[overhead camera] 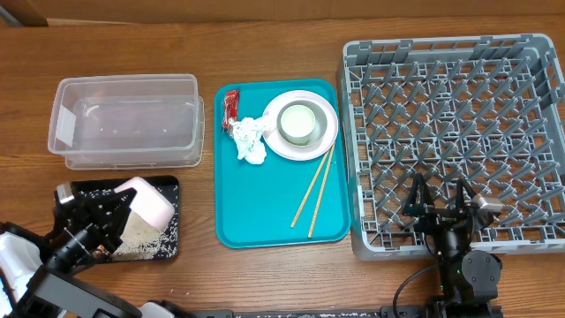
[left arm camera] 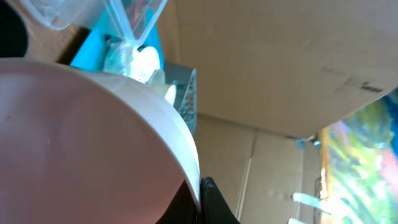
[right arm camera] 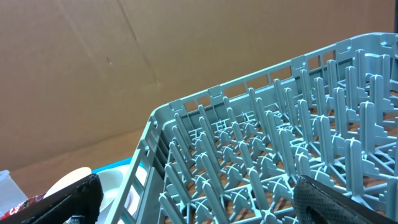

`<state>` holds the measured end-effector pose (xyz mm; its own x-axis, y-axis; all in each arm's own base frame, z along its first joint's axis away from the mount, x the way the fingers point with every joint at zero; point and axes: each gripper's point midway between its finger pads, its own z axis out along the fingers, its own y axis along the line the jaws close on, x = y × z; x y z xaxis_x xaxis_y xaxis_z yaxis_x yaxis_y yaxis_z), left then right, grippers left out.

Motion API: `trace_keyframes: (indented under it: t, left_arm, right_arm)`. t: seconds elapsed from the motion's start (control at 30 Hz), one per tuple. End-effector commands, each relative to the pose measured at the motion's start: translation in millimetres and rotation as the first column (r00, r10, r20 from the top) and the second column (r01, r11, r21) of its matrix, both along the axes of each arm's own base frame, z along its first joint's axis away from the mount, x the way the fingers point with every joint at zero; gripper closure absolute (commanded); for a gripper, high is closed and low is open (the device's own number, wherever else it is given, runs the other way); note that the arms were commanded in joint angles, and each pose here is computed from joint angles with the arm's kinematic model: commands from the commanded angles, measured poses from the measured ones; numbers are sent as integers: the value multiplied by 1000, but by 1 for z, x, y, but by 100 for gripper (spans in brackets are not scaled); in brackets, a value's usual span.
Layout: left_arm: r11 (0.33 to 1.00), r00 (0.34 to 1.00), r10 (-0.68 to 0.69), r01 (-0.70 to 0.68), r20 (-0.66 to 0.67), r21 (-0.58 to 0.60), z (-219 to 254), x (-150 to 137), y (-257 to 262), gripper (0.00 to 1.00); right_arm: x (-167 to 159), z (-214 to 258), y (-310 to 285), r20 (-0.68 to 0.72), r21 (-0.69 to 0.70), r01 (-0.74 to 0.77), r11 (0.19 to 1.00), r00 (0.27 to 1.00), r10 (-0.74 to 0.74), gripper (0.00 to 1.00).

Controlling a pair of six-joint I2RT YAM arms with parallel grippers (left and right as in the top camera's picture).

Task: Sort waste into correct bins and load items into the dishwasher
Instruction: 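Return the empty pink bowl to the teal tray and release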

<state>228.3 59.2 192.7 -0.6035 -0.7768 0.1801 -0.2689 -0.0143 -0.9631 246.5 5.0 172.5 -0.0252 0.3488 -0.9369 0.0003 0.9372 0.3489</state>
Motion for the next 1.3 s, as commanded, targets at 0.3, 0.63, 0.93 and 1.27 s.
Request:
trace_keyframes:
  t: [0.3,0.63,0.93,1.27]
  left_arm:
    - [904,929,-369,351,32,243,36,22,-51,96]
    - [660,697,-712,622,85,421,74,23,-145,96]
    - [454,706,-529,704,-471,545,2,40,-171,96]
    - [227,803,-376,563,-462,795,-10,55,-231,96]
  right_arm:
    - [0,-1,-1,6,-2,3,1000,1000,-3,0]
    - [0,-1,-1,6,-2,3,1000,1000,-3,0]
    - [0,-1,-1,6,-2,3,1000,1000,-3,0]
    - [0,-1,-1,6,-2,3,1000,1000,-3,0]
